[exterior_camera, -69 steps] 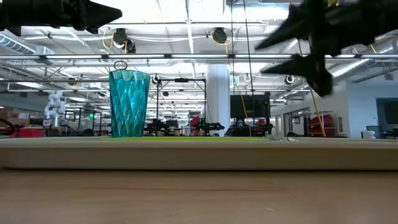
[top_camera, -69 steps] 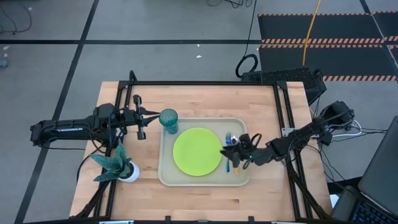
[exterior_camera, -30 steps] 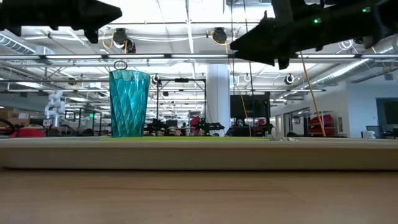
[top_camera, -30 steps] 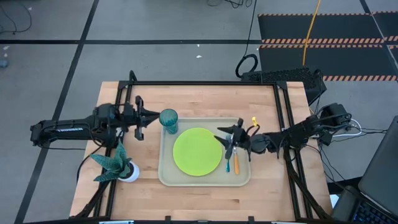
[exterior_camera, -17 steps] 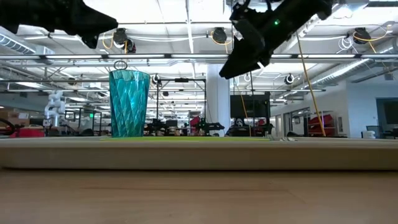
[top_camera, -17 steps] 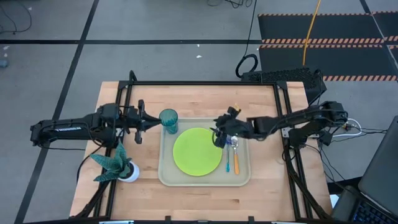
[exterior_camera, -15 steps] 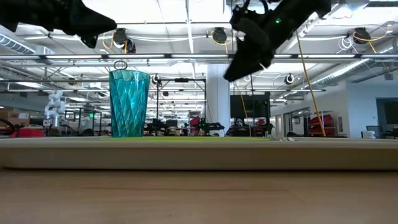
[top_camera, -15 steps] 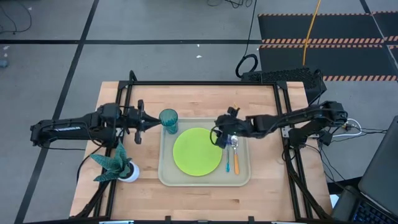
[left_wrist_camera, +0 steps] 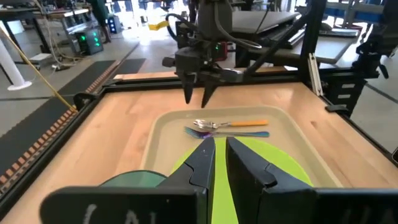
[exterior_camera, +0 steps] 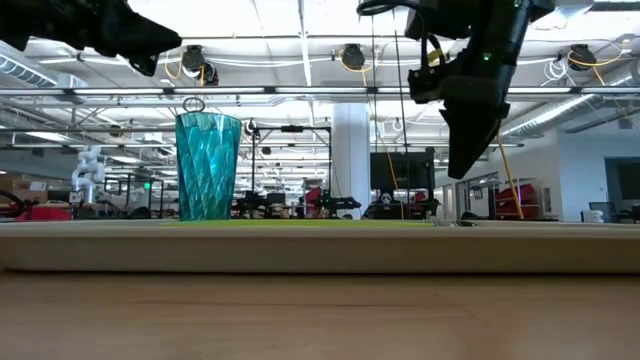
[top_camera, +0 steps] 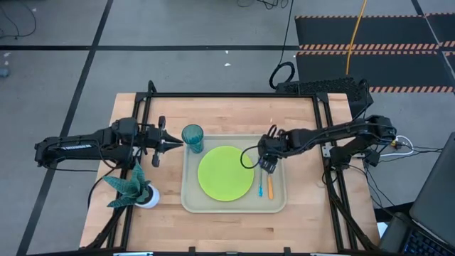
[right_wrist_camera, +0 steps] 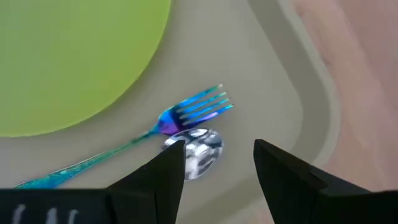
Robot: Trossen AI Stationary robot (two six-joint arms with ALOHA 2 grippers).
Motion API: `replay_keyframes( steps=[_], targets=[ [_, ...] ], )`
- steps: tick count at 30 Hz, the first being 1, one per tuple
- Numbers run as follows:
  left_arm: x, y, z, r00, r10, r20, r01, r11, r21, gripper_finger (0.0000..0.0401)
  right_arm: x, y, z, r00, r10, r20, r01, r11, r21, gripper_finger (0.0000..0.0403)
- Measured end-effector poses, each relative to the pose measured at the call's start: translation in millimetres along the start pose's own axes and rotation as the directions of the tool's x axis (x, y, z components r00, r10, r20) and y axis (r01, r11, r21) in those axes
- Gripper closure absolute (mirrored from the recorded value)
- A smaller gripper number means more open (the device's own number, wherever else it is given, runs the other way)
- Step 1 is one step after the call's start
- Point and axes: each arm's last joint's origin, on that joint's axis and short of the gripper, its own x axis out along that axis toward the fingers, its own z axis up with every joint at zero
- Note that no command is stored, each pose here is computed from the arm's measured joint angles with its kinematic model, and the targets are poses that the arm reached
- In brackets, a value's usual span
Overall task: Pick and place plate/cup/fork/spoon on tray
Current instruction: Put the yellow spoon on the gray serving tray
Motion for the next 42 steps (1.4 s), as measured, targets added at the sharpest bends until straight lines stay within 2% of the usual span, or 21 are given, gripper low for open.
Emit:
replay_keyframes(
  steps=[5, 10, 18, 23, 32, 42],
  targets=[
    [0, 0, -1, 1.000, -0.001, -0.012, 0.001, 1.000, 0.004, 0.0359, 6, 4, -7, 1.000, -0.010, -0.016, 0.009, 1.000, -0.022, 0.0220],
    [0, 0, -2, 1.000, -0.002, -0.022, 0.002, 1.000, 0.004, 0.0359, 27, 10, -23, 0.999, -0.016, -0.046, 0.013, 0.998, -0.062, 0.0220],
    [0, 0, -2, 1.000, -0.002, -0.019, 0.002, 1.000, 0.014, 0.0359, 34, 21, -27, 0.999, 0.046, 0.029, -0.044, 0.997, -0.067, 0.0220],
    [0, 0, -2, 1.000, -0.002, -0.020, 0.002, 1.000, 0.013, 0.0359, 34, 29, -31, 0.995, 0.079, 0.056, -0.072, 0.991, -0.114, 0.0220],
    [0, 0, -2, 1.000, -0.002, -0.023, 0.002, 1.000, 0.004, 0.0359, 47, 27, -46, 0.994, 0.106, 0.039, -0.105, 0.994, -0.029, 0.0220],
    [0, 0, -2, 1.000, -0.002, -0.021, 0.002, 1.000, 0.006, 0.0359, 55, 22, -54, 0.995, 0.095, 0.028, -0.095, 0.995, -0.029, 0.0220]
  ],
)
